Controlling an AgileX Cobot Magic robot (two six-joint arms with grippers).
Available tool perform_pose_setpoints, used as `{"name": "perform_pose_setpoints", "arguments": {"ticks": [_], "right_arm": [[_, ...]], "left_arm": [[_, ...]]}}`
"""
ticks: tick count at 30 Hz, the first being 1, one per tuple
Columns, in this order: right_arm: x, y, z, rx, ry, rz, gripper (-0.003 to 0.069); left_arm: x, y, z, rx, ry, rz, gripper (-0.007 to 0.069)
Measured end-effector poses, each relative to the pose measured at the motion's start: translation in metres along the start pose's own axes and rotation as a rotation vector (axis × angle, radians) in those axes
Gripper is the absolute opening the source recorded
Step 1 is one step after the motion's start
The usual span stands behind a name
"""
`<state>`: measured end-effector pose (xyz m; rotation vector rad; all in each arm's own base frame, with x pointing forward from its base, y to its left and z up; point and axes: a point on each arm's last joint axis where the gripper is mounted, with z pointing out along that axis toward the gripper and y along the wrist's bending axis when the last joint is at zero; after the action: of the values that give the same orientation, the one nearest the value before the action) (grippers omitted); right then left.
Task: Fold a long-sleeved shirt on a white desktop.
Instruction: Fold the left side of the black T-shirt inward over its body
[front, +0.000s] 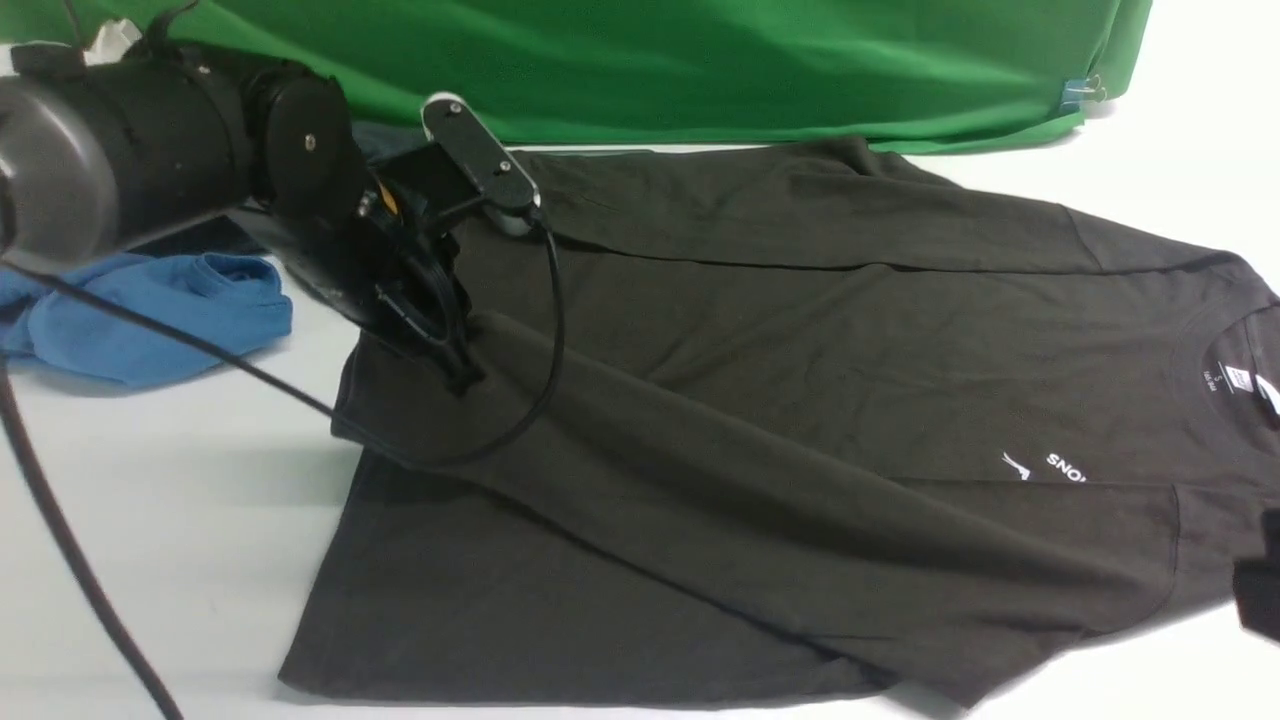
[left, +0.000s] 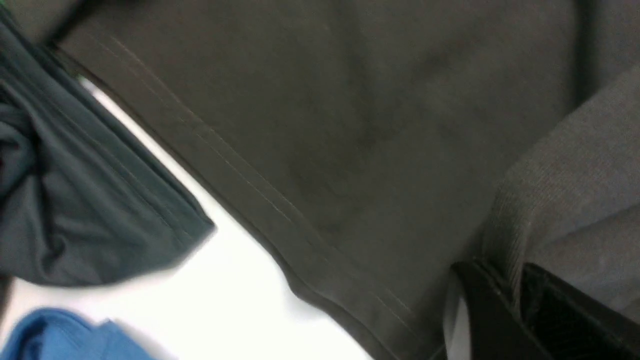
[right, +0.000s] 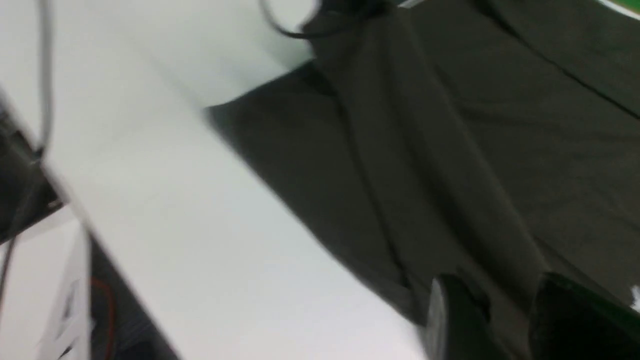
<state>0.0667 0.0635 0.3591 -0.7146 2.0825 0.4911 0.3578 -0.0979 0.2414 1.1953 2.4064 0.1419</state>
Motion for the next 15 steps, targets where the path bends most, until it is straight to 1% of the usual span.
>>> {"name": "perform_pose_setpoints", "arguments": {"ticks": [11,15], "right_arm": [[0.0,-0.002,0.0,0.023,-0.002,0.028,0.0239],[0.0,-0.002,0.0,0.023,-0.002,0.029,0.0239]], "left_arm": [[-0.023,0.018,-0.001,-0.02,-0.025,-0.044,0.005],[-0.026,0.023,0.015,-0.011,-0.007,-0.048,0.005]]}}
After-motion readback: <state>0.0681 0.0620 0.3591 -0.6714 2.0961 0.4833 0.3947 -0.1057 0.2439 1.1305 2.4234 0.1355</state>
